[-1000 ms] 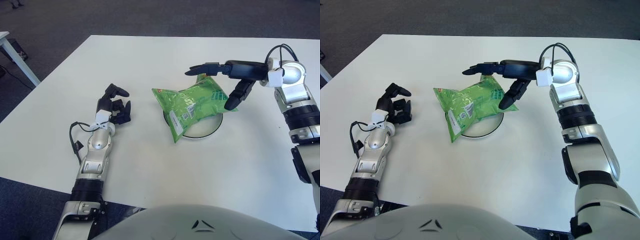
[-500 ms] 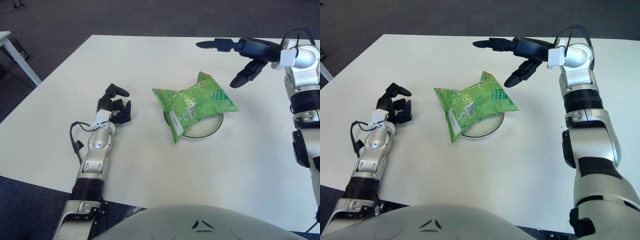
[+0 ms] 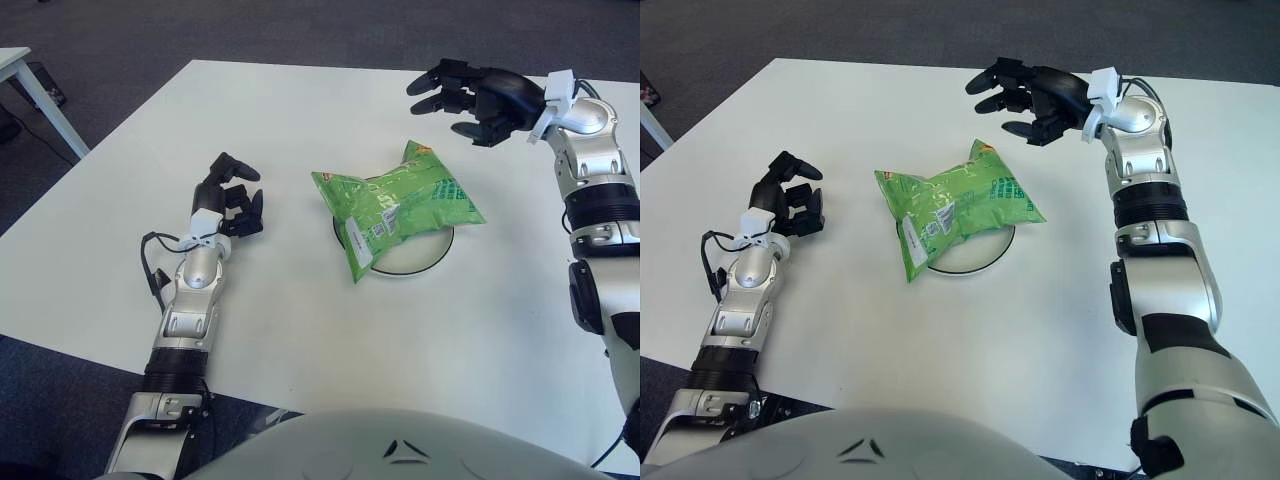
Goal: Put the snack into the plate.
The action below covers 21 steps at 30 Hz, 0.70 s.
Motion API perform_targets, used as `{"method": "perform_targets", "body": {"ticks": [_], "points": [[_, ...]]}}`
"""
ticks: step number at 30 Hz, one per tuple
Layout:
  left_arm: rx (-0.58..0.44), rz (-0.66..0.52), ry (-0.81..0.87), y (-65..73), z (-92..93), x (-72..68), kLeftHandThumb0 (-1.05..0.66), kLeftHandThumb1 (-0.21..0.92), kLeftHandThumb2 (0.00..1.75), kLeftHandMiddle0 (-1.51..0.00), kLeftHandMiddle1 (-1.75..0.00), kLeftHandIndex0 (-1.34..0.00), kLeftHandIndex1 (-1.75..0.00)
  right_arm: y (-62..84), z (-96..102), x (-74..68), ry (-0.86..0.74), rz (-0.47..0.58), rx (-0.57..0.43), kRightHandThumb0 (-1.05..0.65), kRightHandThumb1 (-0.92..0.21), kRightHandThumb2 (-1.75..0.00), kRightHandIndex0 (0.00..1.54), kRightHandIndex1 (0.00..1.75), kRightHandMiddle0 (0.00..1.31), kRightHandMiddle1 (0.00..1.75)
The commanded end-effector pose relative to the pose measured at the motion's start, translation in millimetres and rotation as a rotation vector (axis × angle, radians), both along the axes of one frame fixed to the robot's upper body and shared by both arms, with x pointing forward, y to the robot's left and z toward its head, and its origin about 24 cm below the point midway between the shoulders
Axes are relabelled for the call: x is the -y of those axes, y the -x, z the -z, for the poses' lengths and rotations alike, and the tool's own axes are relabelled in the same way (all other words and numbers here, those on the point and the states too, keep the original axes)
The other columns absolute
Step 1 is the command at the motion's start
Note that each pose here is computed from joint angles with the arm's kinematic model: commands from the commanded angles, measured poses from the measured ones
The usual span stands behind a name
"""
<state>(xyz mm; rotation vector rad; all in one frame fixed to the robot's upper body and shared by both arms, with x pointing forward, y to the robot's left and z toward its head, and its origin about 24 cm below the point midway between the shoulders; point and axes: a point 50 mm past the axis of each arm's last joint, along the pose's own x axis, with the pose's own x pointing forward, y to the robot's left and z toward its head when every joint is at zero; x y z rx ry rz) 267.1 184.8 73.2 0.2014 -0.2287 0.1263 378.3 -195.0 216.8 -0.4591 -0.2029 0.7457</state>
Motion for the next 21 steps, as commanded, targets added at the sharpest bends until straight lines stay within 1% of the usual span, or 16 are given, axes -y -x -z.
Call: {"method": "perform_targets", "body": {"ticks": [1,3,4,6,12,15,18,21], "points": [[-0.330,-0.045,0.063,39.9,80.7,5.1,-0.43,0.48,1.11,-1.16,-1.75,-0.48,-1.75,-4.5,1.1,7.4,-0.272,0.201,-0.217,-0.41,-0.58,-0.97,0.54,1.43,0.38,1.72],[-0.330,-0.046,0.064,40.3,80.6,4.5,-0.43,0.48,1.11,-1.16,-1.75,-0.48,-1.75,-6.2,3.9,9.1,-0.304,0.245,-0.266,-0.42,-0.54,-1.03,0.61,1.57,0.43,1.74],[-0.330,-0.046,0.064,40.3,80.6,4.4,-0.43,0.49,1.10,-1.16,-1.75,-0.48,-1.75,-7.4,6.9,10.0,-0.320,0.273,-0.294,-0.42,-0.54,-1.04,0.63,1.60,0.43,1.74],[-0.330,-0.047,0.065,40.4,80.7,4.4,-0.43,0.49,1.10,-1.16,-1.75,-0.48,-1.75,-8.1,10.7,10.7,-0.338,0.310,-0.333,-0.42,-0.51,-1.07,0.74,1.69,0.46,1.74],[-0.333,-0.043,0.074,40.5,81.1,5.0,-0.43,0.49,1.09,-1.16,-1.75,-0.47,-1.75,-6.7,17.1,11.3,-0.364,0.388,-0.424,-0.43,-0.47,-1.13,0.92,1.74,0.49,1.75],[-0.333,-0.042,0.078,40.6,81.0,4.7,-0.43,0.49,1.09,-1.16,-1.75,-0.47,-1.75,-5.0,20.1,11.1,-0.369,0.432,-0.474,-0.45,-0.42,-1.19,1.04,1.74,0.53,1.75],[-0.332,-0.042,0.077,40.6,80.9,4.6,-0.43,0.49,1.10,-1.16,-1.75,-0.47,-1.75,-2.8,21.2,10.8,-0.368,0.464,-0.502,-0.45,-0.39,-1.22,1.10,1.75,0.55,1.75],[-0.331,-0.045,0.075,40.3,80.9,4.3,-0.43,0.49,1.10,-1.16,-1.75,-0.48,-1.75,-0.9,22.2,10.2,-0.369,0.483,-0.514,-0.46,-0.38,-1.24,1.13,1.75,0.56,1.75]]}}
